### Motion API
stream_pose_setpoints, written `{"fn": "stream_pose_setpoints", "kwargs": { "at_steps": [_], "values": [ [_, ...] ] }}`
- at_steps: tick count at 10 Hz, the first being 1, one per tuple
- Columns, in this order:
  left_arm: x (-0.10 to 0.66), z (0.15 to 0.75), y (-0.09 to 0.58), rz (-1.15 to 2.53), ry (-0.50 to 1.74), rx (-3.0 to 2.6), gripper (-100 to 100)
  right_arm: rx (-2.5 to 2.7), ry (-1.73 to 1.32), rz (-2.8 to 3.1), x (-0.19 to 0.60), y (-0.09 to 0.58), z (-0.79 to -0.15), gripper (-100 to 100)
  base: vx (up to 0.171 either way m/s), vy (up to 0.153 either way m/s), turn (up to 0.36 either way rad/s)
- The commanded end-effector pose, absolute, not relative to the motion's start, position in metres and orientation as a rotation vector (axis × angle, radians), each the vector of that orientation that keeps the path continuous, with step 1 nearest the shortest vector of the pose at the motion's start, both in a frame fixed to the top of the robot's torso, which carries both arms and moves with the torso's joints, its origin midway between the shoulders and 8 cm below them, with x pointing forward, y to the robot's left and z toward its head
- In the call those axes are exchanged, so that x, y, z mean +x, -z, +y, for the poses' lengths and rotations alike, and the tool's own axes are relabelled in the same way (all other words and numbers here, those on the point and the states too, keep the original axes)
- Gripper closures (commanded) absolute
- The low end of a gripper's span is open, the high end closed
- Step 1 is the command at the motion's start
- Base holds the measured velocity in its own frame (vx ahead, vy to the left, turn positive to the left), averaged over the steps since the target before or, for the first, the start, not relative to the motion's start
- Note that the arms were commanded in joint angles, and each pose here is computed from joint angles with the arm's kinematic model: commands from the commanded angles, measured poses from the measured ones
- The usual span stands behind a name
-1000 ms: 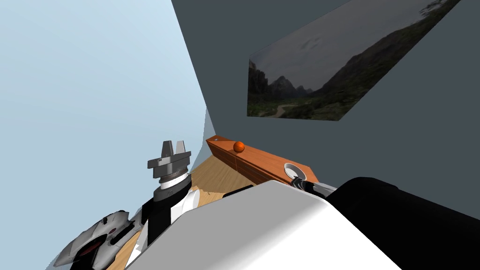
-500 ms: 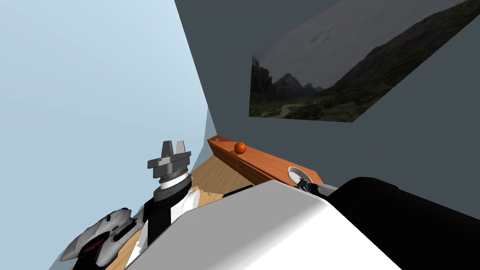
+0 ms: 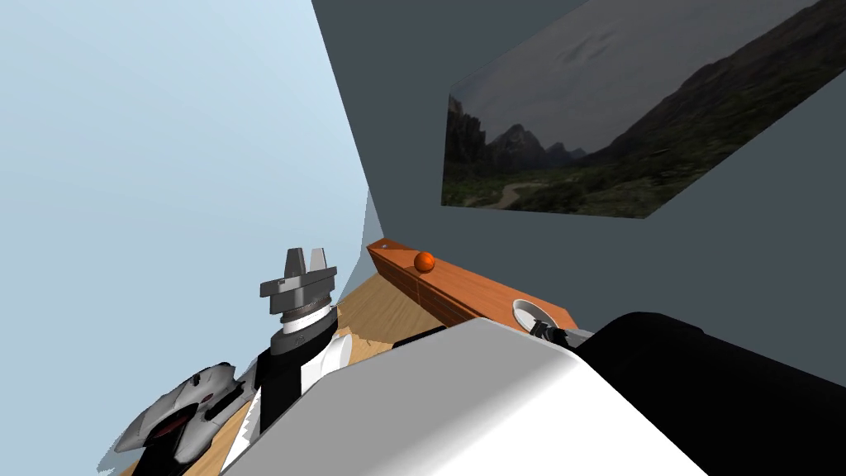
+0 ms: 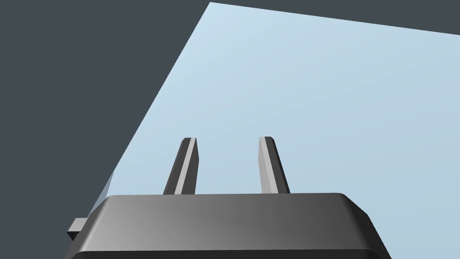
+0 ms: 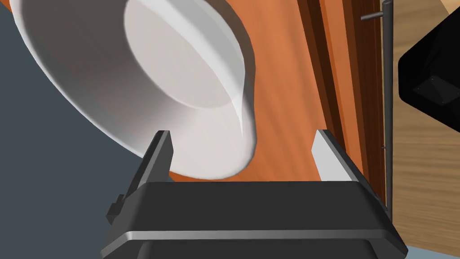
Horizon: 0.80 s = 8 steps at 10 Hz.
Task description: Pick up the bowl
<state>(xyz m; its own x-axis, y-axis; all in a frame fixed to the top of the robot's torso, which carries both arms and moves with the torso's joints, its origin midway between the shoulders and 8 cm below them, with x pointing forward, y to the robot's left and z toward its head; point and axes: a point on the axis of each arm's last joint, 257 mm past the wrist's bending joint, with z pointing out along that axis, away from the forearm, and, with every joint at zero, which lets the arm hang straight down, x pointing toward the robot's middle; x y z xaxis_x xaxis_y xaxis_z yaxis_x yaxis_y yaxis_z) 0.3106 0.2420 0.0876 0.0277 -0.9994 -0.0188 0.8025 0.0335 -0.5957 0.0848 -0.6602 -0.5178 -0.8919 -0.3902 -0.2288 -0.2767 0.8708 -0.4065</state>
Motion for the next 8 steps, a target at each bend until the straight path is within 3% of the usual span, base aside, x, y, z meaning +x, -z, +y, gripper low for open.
{"fn": "stream_pose_setpoints", "kwargs": {
  "at_steps": [1, 2, 5, 6, 8],
  "values": [
    [0.311, 0.242, -0.088, 0.505, 1.48, -0.49, 0, -0.501, 0.53, 2.738, 0.085, 0.518, -0.66, 0, 0.0, 0.0, 0.0],
    [0.311, 0.242, -0.088, 0.505, 1.48, -0.49, 0, -0.459, 0.537, 2.749, 0.083, 0.527, -0.656, -100, -0.037, -0.043, 0.178],
    [0.311, 0.242, -0.088, 0.505, 1.48, -0.49, 0, -0.42, 0.54, 2.759, 0.081, 0.536, -0.649, -100, -0.081, -0.073, 0.203],
    [0.311, 0.242, -0.088, 0.505, 1.48, -0.49, 0, -0.415, 0.543, 2.76, 0.08, 0.536, -0.649, 100, -0.007, -0.009, -0.006],
    [0.311, 0.242, -0.088, 0.505, 1.48, -0.49, 0, -0.415, 0.54, 2.761, 0.08, 0.537, -0.648, 100, 0.0, 0.0, 0.0]
  ]
}}
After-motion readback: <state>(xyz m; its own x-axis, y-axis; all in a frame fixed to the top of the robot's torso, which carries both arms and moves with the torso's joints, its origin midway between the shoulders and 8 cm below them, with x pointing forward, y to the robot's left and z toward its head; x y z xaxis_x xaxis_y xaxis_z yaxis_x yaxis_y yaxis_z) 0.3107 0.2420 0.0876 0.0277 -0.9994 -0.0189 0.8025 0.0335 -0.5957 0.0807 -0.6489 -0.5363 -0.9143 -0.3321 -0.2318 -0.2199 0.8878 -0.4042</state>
